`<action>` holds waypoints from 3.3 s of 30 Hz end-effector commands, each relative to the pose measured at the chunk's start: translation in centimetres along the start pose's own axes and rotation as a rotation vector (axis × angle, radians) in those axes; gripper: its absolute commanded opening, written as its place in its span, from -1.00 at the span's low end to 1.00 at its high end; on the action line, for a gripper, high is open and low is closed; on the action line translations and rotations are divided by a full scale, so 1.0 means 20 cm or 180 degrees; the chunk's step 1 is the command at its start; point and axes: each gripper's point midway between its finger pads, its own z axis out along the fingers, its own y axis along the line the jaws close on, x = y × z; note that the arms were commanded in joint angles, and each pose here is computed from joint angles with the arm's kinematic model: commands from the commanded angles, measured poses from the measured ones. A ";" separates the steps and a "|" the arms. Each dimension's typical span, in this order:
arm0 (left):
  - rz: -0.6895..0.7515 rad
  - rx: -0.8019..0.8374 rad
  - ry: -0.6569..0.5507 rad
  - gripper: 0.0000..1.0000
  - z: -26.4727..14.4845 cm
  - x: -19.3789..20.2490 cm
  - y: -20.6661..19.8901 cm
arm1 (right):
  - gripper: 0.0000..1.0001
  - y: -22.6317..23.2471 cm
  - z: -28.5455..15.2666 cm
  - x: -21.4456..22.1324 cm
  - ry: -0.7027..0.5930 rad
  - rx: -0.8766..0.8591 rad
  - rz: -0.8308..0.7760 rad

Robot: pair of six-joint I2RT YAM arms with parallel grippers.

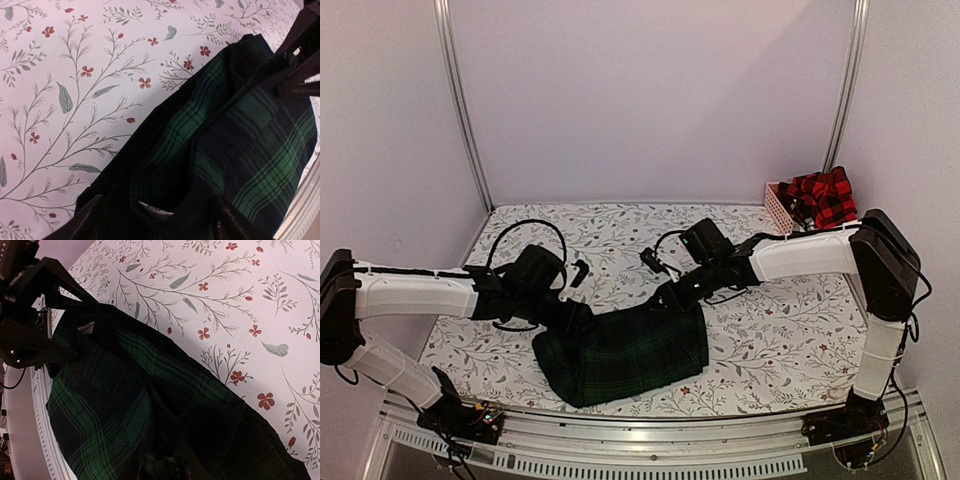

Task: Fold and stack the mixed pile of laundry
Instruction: Adjust the rectangle-folded skirt at the center of the board, then smooth out the rectangle-folded skirt at the center of the board.

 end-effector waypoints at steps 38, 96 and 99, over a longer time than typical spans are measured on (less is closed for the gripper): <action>-0.0594 -0.0232 -0.0426 -0.11 0.22 -0.58 0.63 | -0.08 -0.59 0.07 -0.07 -0.0605 0.0323 0.0994; -0.0222 -0.0584 0.0128 0.99 0.33 -0.31 -0.09 | 0.98 -0.47 -0.91 -0.23 -0.1863 0.0576 0.0747; -0.0348 -0.0677 0.0357 0.99 0.47 -0.26 -0.04 | 0.98 -0.49 -0.93 -0.20 -0.1861 0.0624 0.0809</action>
